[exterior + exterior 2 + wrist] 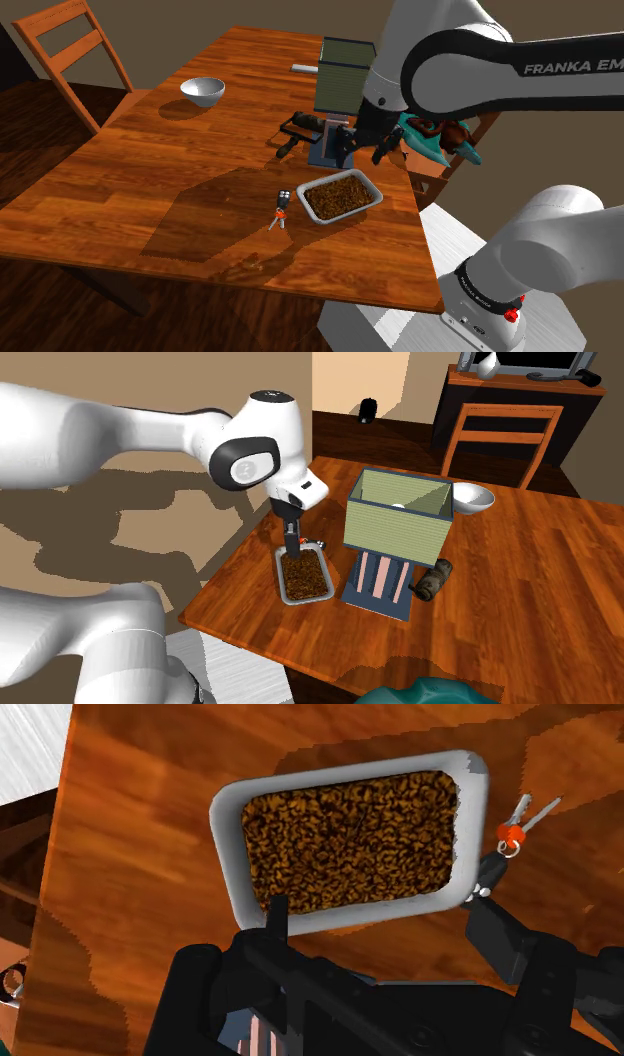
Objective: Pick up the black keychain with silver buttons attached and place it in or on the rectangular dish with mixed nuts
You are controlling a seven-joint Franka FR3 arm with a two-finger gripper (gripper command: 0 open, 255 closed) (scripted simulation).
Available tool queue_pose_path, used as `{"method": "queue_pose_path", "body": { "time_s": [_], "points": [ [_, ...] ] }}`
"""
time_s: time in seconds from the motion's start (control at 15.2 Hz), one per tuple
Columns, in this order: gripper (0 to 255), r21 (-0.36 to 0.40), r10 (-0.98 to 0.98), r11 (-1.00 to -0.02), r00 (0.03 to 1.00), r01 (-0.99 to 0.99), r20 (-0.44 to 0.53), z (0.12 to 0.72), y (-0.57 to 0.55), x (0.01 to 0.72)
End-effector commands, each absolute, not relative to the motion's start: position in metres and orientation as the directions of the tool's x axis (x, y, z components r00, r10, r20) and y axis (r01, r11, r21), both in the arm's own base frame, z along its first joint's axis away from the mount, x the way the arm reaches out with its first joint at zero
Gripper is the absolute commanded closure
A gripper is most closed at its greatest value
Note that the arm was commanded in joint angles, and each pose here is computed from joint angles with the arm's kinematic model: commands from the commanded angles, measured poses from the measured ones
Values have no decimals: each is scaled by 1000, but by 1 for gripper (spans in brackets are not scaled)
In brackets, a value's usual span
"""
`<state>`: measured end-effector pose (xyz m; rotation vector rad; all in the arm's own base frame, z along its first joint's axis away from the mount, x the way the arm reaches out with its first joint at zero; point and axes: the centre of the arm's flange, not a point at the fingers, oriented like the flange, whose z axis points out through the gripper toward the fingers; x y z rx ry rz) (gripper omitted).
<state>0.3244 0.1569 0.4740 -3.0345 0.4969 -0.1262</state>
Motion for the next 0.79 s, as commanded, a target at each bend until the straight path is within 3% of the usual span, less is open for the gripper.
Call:
{"method": "queue_pose_path", "body": {
  "time_s": [0.0,0.73],
  "points": [
    [0,-76,-362,-931,929,-356,79,461,182,329],
    [0,-70,-554,-832,823,-550,127,388,306,374]
  ]
}}
